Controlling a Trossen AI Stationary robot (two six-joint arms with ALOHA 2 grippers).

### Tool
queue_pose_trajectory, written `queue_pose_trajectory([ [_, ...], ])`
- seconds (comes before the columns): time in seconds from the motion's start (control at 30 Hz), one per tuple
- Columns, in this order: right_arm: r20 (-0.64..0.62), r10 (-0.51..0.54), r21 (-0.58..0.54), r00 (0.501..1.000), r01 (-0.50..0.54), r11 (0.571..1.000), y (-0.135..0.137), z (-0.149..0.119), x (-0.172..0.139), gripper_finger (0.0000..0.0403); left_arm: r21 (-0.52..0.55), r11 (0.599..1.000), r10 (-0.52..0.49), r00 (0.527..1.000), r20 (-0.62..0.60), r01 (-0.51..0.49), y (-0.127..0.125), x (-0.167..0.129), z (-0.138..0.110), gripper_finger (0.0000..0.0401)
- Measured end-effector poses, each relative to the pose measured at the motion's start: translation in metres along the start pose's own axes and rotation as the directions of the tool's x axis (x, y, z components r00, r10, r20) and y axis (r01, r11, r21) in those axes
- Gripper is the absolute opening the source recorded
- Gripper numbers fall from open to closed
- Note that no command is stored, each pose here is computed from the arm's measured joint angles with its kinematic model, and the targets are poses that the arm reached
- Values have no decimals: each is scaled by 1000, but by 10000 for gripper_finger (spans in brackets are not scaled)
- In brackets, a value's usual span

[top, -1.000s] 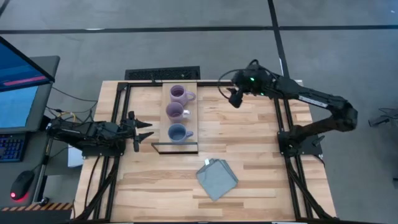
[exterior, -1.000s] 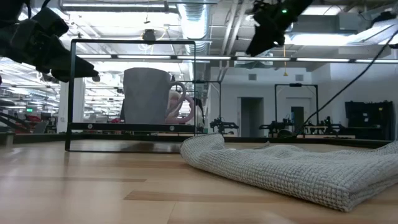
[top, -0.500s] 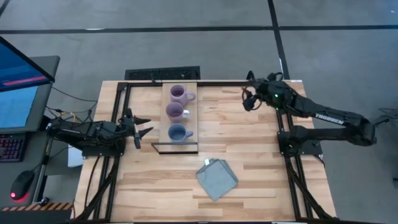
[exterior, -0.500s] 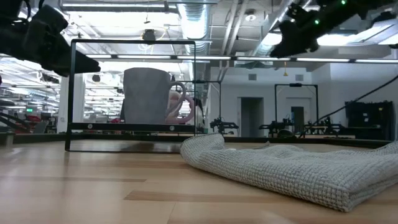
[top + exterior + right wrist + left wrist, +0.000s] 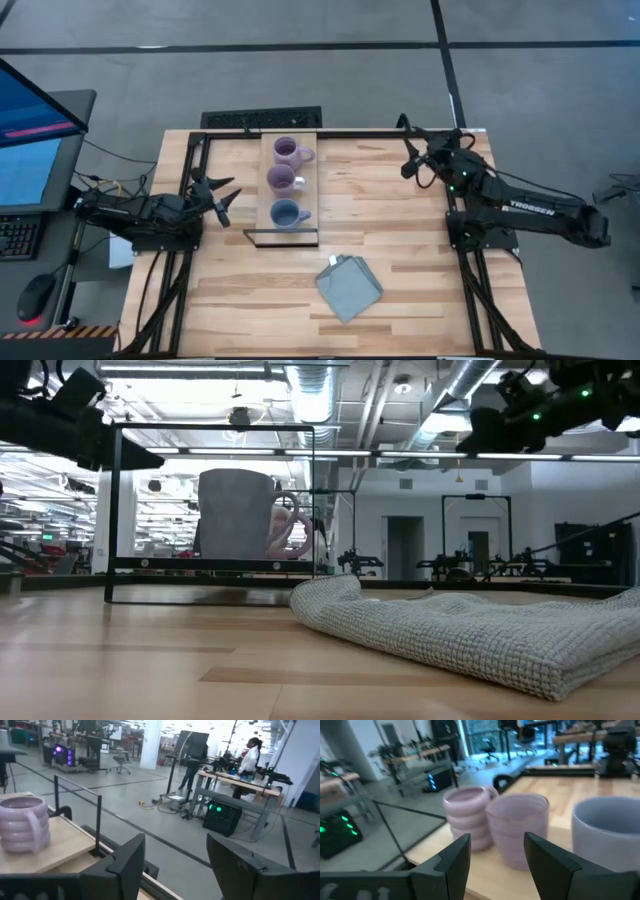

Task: Stack small to large cups/mugs on shelf
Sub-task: Return to home position

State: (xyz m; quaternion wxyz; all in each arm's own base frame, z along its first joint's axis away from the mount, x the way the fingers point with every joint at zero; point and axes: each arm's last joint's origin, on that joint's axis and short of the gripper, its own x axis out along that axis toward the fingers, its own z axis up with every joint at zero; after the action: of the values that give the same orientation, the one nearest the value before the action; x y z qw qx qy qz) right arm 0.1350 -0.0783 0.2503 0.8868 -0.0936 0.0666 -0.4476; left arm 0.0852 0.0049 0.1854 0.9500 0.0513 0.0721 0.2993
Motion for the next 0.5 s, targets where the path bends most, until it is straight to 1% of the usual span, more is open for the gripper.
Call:
queue_pose_trajectory([
  [0.17, 1, -45, 17, 999, 45, 999, -7, -12, -5, 235, 41, 996, 83, 996, 45, -85, 3, -1, 6, 177],
  [0.23, -3, -76, 32, 997, 76, 997, -12, -16, -6, 235, 43, 994, 102, 993, 50, -105, 4, -1, 7, 177],
  [0.33, -6, -110, 27, 994, 110, 994, -18, -24, -9, 235, 34, 993, 112, 992, 54, -114, 5, -2, 7, 177],
  [0.43, 5, -108, 21, 994, 108, 994, -22, -32, -11, 235, 32, 992, 122, 991, 60, -124, 6, -2, 8, 177],
  [0.5, 22, -106, 31, 994, 105, 994, -24, -37, -13, 235, 28, 988, 152, 987, 60, -154, 8, -3, 8, 177],
])
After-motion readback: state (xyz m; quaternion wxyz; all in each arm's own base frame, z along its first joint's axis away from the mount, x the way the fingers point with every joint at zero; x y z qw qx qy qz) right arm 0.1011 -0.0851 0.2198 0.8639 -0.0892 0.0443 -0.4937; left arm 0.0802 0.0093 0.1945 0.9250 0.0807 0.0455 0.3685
